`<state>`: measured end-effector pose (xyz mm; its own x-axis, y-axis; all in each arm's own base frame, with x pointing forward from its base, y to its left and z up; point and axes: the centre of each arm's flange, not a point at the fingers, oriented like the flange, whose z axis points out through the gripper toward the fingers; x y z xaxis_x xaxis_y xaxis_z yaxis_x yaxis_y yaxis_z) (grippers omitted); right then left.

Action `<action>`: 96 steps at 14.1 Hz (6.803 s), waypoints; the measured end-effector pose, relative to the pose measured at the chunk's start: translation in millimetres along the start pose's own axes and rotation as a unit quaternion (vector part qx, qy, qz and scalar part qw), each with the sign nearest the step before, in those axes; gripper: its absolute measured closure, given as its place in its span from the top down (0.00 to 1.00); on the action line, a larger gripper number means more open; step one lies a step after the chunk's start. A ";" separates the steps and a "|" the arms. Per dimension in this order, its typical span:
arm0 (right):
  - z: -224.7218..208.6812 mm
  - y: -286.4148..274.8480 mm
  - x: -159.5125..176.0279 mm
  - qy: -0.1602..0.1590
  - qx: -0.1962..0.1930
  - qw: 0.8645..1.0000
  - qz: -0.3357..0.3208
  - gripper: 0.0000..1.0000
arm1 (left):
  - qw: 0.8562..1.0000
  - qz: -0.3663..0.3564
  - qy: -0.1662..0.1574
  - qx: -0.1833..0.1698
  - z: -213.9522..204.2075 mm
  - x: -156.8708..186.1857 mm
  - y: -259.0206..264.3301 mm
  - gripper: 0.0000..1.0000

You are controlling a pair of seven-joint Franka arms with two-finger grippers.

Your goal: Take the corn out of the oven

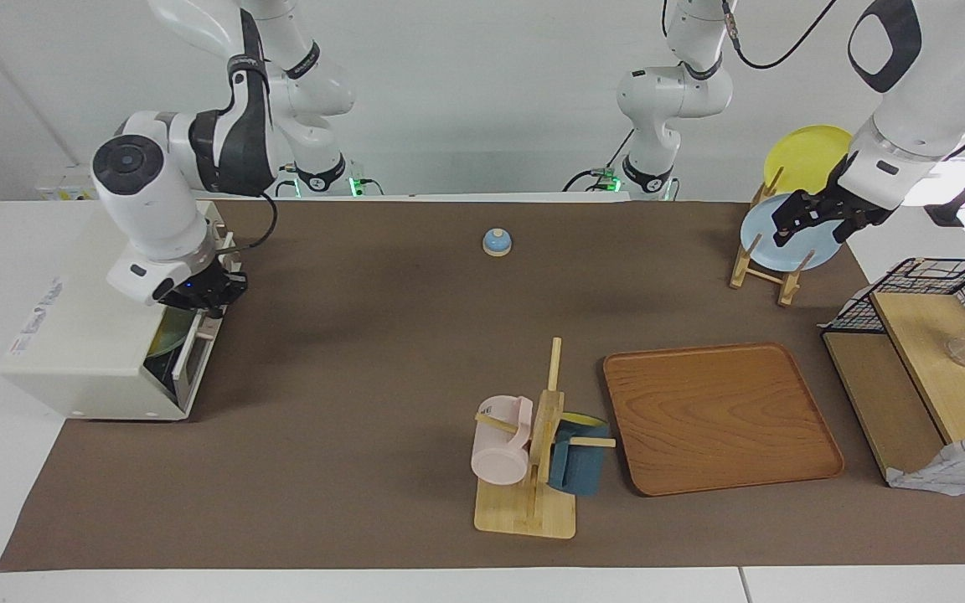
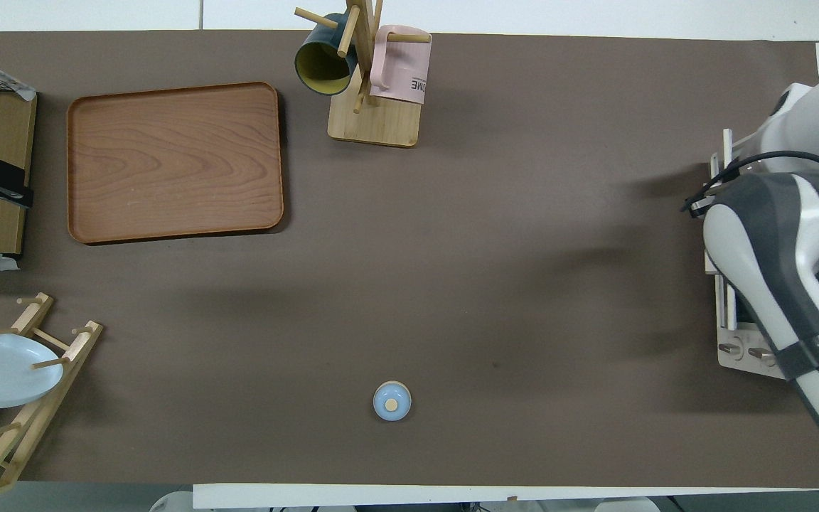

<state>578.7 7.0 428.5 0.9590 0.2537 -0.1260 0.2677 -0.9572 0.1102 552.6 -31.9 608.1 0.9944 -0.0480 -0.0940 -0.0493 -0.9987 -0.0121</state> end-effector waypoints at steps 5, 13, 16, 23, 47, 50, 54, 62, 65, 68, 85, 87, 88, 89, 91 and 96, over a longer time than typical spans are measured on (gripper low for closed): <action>69.0 -41.6 37.0 0.005 0.017 1.000 0.010 0.01 | 1.000 0.000 0.000 0.000 0.0 0.0 0.0 1.00; 78.3 -76.7 65.4 0.035 0.047 0.997 0.052 0.03 | 1.000 0.000 0.000 0.000 0.0 0.0 0.0 1.00; 34.6 -71.4 58.1 0.023 0.047 0.997 0.064 0.14 | 1.000 0.000 0.000 0.000 0.0 0.0 0.0 1.00; 16.5 18.3 -2.6 -0.034 0.054 0.988 0.141 0.63 | 1.000 0.000 0.000 0.000 0.0 0.0 0.0 1.00; -16.1 -439.9 81.7 -0.006 0.000 0.982 0.187 0.03 | 1.000 0.000 0.000 0.000 0.0 0.0 0.0 1.00; 19.3 -480.0 94.9 0.009 0.022 0.974 0.225 0.03 | 1.000 0.000 0.000 0.000 0.0 0.0 0.0 1.00; 27.3 -480.9 106.8 0.029 0.042 0.969 0.242 0.25 | 1.000 0.000 -0.001 0.000 0.1 -0.2 0.0 1.00; -56.2 -226.9 105.0 0.019 0.039 0.987 0.158 0.53 | 0.996 -0.057 0.070 -0.023 98.5 -47.3 184.5 1.00; -2.7 -155.0 67.4 -0.007 0.035 0.990 0.139 0.19 | 0.990 -0.103 0.084 -0.045 183.4 -79.2 323.7 1.00; 59.7 -105.4 40.0 0.006 0.042 0.993 0.110 0.04 | 0.987 -0.113 0.094 -0.064 236.6 -69.6 384.7 1.00; 115.1 -75.4 19.8 -0.003 -0.022 0.998 0.052 0.03 | 0.984 -0.171 0.047 0.005 198.7 33.1 306.7 0.55; 99.3 -74.4 23.2 -0.020 -0.029 0.999 0.028 0.03 | 0.989 -0.143 0.044 0.006 207.1 71.6 207.8 0.55; 84.6 -71.3 24.4 -0.031 -0.031 0.999 0.018 0.03 | 0.990 -0.132 0.051 0.003 216.7 86.9 164.8 0.55; 65.4 -64.2 23.9 -0.038 -0.033 0.999 0.013 0.03 | 0.991 -0.123 0.059 0.001 228.8 99.2 132.9 0.55; 24.1 -38.5 13.9 -0.041 -0.034 0.998 0.013 0.04 | 0.992 -0.098 0.076 0.000 253.0 119.9 98.3 0.55; -31.5 39.0 -26.9 -0.047 -0.028 0.998 0.018 0.06 | 0.994 -0.023 0.105 0.006 271.4 166.7 71.3 0.63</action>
<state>566.2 -32.8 467.3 0.9560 0.2025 -0.2123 0.2404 -0.9554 0.1713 689.5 -106.6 321.4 0.9931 -0.0051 0.1175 -0.0023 -0.9997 -0.0240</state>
